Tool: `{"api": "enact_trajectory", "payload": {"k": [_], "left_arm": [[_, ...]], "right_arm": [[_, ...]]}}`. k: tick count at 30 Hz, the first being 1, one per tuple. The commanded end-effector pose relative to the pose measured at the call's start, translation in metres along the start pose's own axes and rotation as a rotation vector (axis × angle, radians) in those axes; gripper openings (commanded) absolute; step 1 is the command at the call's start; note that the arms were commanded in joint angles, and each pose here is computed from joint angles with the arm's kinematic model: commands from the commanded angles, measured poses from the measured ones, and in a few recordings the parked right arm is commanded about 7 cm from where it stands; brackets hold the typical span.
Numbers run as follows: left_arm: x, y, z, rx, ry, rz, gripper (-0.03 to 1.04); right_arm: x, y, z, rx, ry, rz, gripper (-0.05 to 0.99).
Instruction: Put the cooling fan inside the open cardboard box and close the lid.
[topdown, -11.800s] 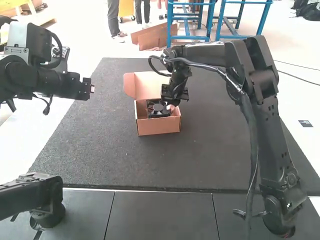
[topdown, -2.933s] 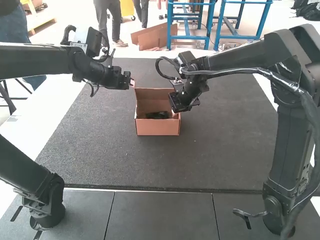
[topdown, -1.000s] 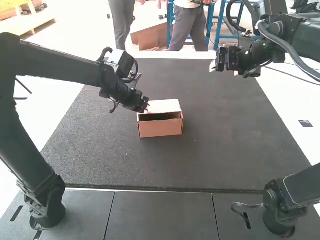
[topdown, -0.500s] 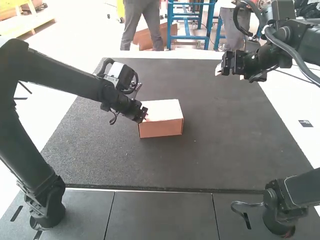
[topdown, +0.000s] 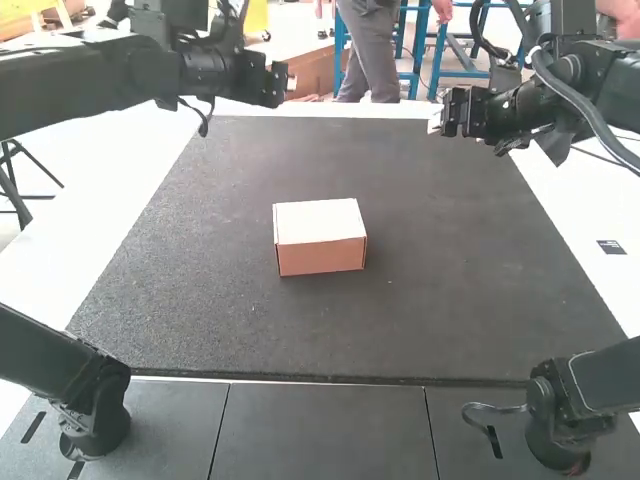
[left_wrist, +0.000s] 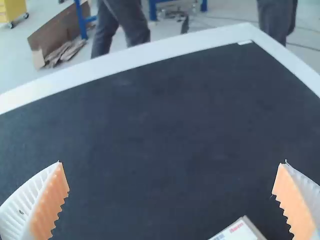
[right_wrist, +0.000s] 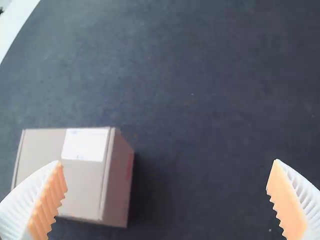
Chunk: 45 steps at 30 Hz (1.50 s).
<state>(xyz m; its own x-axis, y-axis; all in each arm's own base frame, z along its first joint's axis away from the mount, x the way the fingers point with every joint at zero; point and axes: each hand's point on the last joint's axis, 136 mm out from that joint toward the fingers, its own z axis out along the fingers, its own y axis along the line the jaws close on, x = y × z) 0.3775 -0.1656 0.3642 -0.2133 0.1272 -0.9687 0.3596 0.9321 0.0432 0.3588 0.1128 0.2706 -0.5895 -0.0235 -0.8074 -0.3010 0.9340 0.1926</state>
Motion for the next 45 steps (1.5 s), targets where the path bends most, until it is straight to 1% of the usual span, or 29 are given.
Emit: {"api": "enact_trajectory", "payload": {"k": [1, 5, 7, 10, 11, 13, 15, 16, 19, 23, 29, 35, 40, 45], "left_arm": [[-0.006, -0.001, -0.008, 0.022, -0.035, -0.039, 0.97], [-0.017, 0.000, -0.030, 0.024, -0.137, -0.043, 0.97], [-0.012, -0.001, -0.040, 0.034, -0.176, -0.037, 0.97], [0.001, 0.000, -0.055, 0.033, -0.238, -0.013, 0.97], [0.007, 0.000, -0.060, 0.033, -0.254, -0.016, 0.97], [0.019, 0.003, -0.069, 0.021, -0.285, -0.018, 0.97], [0.028, 0.008, -0.077, 0.000, -0.316, 0.021, 0.97], [0.034, 0.011, -0.081, -0.011, -0.325, 0.026, 0.97], [0.052, 0.021, -0.091, -0.048, -0.357, 0.021, 0.97], [0.078, 0.036, -0.100, -0.100, -0.384, 0.020, 0.97], [0.120, 0.044, -0.109, -0.133, -0.375, 0.019, 0.97], [0.151, 0.041, -0.116, -0.129, -0.385, 0.022, 0.97], [0.163, 0.040, -0.123, -0.129, -0.419, 0.025, 0.97], [0.181, 0.038, -0.127, -0.130, -0.419, 0.023, 0.97]], "right_arm": [[-0.014, 0.002, -0.014, -0.014, -0.084, -0.066, 0.92], [-0.006, 0.002, -0.016, -0.016, -0.128, -0.079, 0.92], [-0.004, 0.001, -0.020, -0.013, -0.178, -0.088, 0.92], [-0.005, 0.001, -0.032, -0.005, -0.279, -0.109, 0.92], [-0.004, 0.000, -0.035, 0.003, -0.311, -0.115, 0.92], [0.001, -0.004, -0.040, 0.029, -0.354, -0.134, 0.92], [0.005, -0.007, -0.046, 0.051, -0.397, -0.155, 0.92], [0.006, -0.011, -0.049, 0.074, -0.416, -0.165, 0.92], [0.015, -0.015, -0.055, 0.097, -0.458, -0.185, 0.92], [0.027, -0.022, -0.060, 0.124, -0.500, -0.186, 0.92], [0.041, -0.032, -0.065, 0.158, -0.573, -0.184, 0.92], [0.062, -0.036, -0.059, 0.169, -0.598, -0.188, 0.92], [0.083, -0.041, -0.051, 0.177, -0.578, -0.203, 0.92], [0.100, -0.045, -0.049, 0.178, -0.580, -0.204, 0.92]]}}
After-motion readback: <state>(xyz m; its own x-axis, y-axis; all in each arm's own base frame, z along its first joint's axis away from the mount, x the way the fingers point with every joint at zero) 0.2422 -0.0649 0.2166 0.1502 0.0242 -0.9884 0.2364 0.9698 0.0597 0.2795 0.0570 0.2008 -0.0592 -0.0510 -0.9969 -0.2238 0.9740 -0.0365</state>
